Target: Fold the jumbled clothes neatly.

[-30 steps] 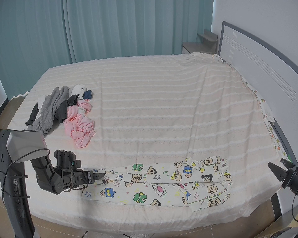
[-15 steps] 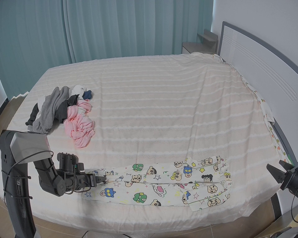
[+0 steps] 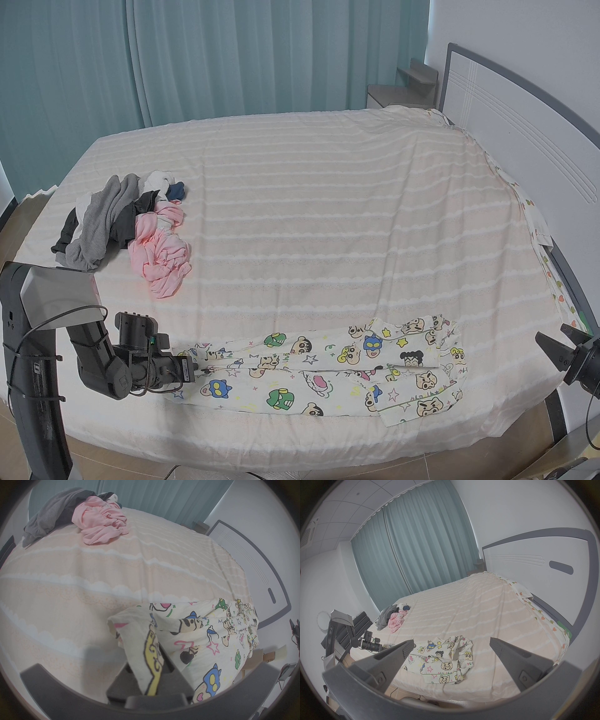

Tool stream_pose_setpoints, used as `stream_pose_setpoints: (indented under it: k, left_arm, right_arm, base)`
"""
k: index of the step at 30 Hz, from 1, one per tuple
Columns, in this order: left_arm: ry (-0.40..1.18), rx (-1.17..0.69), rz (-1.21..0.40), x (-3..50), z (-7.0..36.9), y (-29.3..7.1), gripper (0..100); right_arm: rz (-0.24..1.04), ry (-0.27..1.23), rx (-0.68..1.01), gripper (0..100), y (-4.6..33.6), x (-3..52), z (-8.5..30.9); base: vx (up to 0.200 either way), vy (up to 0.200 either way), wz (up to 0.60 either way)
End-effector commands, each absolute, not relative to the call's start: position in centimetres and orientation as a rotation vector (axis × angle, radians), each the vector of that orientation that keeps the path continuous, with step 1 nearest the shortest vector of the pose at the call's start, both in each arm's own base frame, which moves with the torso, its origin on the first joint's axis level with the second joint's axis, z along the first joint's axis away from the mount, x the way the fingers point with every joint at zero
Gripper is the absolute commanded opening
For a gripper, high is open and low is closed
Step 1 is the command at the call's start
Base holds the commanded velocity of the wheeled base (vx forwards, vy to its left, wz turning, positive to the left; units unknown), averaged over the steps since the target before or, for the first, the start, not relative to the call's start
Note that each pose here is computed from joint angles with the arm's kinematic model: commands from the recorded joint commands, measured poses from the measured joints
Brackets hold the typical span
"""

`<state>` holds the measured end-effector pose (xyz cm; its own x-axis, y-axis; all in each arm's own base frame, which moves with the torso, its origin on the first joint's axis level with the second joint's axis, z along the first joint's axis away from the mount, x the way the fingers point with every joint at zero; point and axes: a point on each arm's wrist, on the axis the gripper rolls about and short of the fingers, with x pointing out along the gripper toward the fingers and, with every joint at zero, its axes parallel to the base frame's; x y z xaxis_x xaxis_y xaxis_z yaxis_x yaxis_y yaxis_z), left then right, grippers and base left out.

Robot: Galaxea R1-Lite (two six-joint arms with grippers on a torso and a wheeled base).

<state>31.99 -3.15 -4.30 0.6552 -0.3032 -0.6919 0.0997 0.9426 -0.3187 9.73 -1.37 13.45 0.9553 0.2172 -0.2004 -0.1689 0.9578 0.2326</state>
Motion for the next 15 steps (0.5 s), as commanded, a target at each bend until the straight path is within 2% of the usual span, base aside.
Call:
stream_pose_setpoints:
  k: [1, 15]
  left_arm:
    - [0.801, -0.261, -0.232, 32.1, -3.5, -3.2, 0]
    - [0.735, -0.255, -0.213, 31.4, -0.5, -2.2, 0]
  right_arm:
    - [0.197, 0.227, 0.215, 100, -1.4, 9.8, 13.4]
    - [0.199, 0.227, 0.216, 100, -1.4, 9.8, 13.4]
  base:
    - [0.000, 0.000, 0.00]
    - [0.000, 0.000, 0.00]
